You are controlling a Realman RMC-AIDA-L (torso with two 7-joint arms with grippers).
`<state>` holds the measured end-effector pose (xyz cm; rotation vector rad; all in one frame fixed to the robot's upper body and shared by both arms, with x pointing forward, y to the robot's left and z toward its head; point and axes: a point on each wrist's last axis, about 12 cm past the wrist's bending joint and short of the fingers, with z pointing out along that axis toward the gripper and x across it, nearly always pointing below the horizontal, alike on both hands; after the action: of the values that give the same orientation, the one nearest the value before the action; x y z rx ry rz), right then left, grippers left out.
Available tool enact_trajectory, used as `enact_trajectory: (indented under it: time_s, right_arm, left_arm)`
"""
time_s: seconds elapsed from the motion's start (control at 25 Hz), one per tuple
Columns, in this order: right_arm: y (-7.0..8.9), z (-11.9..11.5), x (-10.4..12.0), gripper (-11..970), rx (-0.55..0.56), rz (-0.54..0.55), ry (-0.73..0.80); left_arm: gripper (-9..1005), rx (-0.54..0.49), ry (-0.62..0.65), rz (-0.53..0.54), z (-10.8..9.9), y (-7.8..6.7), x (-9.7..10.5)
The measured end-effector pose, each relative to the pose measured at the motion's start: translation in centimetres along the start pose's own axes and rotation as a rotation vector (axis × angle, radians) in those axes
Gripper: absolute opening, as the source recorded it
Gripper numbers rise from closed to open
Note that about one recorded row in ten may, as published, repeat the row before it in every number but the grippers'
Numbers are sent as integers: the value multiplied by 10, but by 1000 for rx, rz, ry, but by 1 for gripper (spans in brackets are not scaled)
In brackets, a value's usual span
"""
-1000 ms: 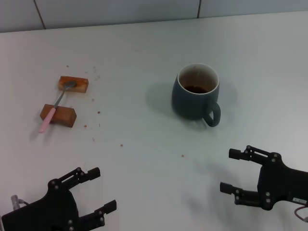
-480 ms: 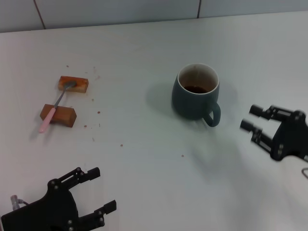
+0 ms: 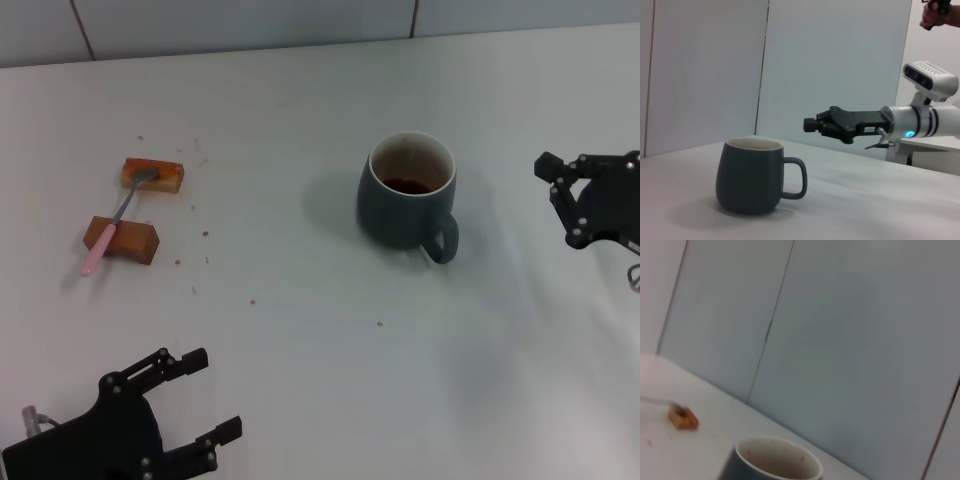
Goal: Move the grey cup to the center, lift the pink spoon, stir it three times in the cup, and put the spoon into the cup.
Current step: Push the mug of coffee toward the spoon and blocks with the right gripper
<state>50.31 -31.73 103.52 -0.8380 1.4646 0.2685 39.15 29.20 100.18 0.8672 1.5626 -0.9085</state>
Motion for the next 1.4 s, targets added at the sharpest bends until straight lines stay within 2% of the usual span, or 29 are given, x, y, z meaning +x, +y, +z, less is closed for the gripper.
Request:
enact_trajectory:
  time_s: [0.04,0.08,0.2,0.24,0.28,0.32,0.36,0.4,0.44,0.48,0.52,0.56,0.64,0.96,1.4]
  right_arm:
    - [-3,6,1,74,6,-65,19]
    - [-3,6,1,67,6,-65,19]
    - [-7,15,2,44,11,-180,57]
    - [-8,22,5,36,12,-277,95]
    - [-8,22,5,29,12,-277,95]
    - [-6,30,10,21,6,-382,139]
    - [-6,30,10,21,6,-382,139]
    - [-3,36,14,21,0,-449,168]
    - [3,46,17,20,-10,-565,204]
    - [3,46,17,20,-10,-565,204]
    - [9,53,18,20,-14,-658,208]
    - [9,53,18,20,-14,-658,208]
    - [17,60,17,21,-8,-757,194]
    - [28,71,12,17,-21,-753,161]
    - [40,101,-3,17,-56,-722,103]
  left_arm:
    - [790,1,-2,0,1,0,0]
    - [790,1,-2,0,1,0,0]
    - [790,2,-3,0,1,0,0]
    - [789,3,-4,2,1,1,-1]
    - [789,3,-4,2,1,1,-1]
    - [789,3,-4,3,2,1,-1]
    - [789,4,-5,3,2,1,-1]
    - [789,4,-5,4,2,2,-1]
    - [789,4,-6,4,3,2,-2]
    - [788,4,-6,4,3,2,-2]
    - [788,3,-6,4,2,2,-2]
    - [788,2,-7,4,3,3,-2]
    - [788,-2,-9,5,3,3,-2]
    - [787,-15,-15,8,3,5,-3]
    - [785,-17,-15,7,2,5,-3]
